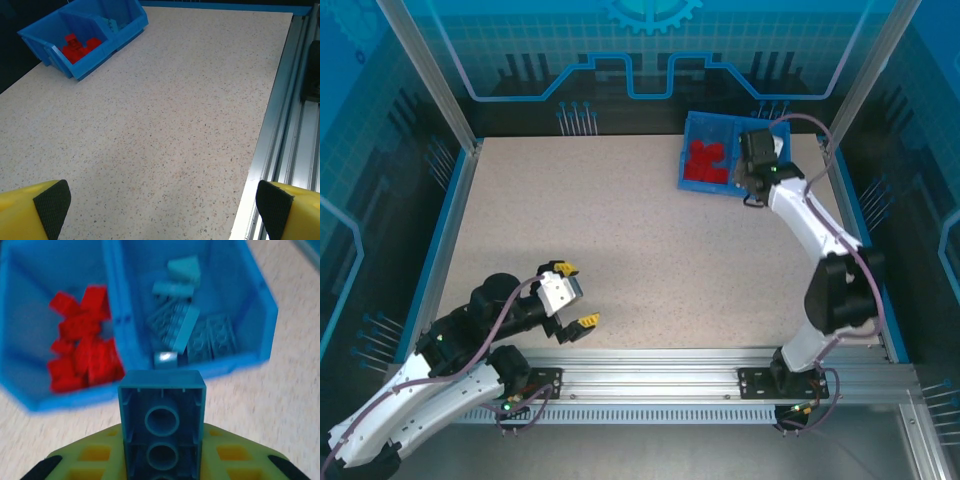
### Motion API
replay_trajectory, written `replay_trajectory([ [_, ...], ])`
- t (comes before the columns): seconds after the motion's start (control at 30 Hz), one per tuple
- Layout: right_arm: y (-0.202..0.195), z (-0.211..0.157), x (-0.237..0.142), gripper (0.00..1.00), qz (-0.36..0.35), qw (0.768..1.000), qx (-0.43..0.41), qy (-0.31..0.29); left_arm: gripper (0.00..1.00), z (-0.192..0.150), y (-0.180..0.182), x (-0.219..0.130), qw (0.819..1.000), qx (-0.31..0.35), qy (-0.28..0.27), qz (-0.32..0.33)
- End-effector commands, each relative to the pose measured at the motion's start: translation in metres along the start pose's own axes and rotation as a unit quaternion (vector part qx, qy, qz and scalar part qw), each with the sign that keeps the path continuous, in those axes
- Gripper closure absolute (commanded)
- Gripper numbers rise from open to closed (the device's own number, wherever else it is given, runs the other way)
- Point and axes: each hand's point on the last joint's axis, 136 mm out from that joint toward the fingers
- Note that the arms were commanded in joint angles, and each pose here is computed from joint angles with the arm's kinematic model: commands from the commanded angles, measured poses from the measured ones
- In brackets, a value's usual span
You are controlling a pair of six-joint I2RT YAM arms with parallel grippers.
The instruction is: Sort the legos into containers by color
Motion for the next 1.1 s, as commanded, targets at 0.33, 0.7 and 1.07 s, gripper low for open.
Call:
replay_trajectory([
  [0.33, -0.038, 0.065, 0.128, 0.64, -0.205, 0.978, -0.018, -0.028, 0.01, -0.005, 0.012, 0.004, 0.999, 0.007, 0.005, 0.034],
  [0.7, -0.039, 0.063, 0.114, 0.43, -0.191, 0.981, -0.020, -0.012, 0.01, -0.003, 0.022, 0.004, 0.998, -0.022, 0.000, 0.051],
  [1.07, -0.038, 0.026, 0.009, 0.31, -0.057, 0.998, 0.001, 0.002, 0.01, -0.028, 0.113, -0.012, 0.920, -0.220, 0.010, 0.325],
])
Point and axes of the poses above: each hand's point on the last joint's axis, 136 mm out from that joint toward the fingers, its own x axis out along the fingers, its own y axis along the line the jaws close on, z = x × y, and after that the axes turned 15 degrees about x, right-handed
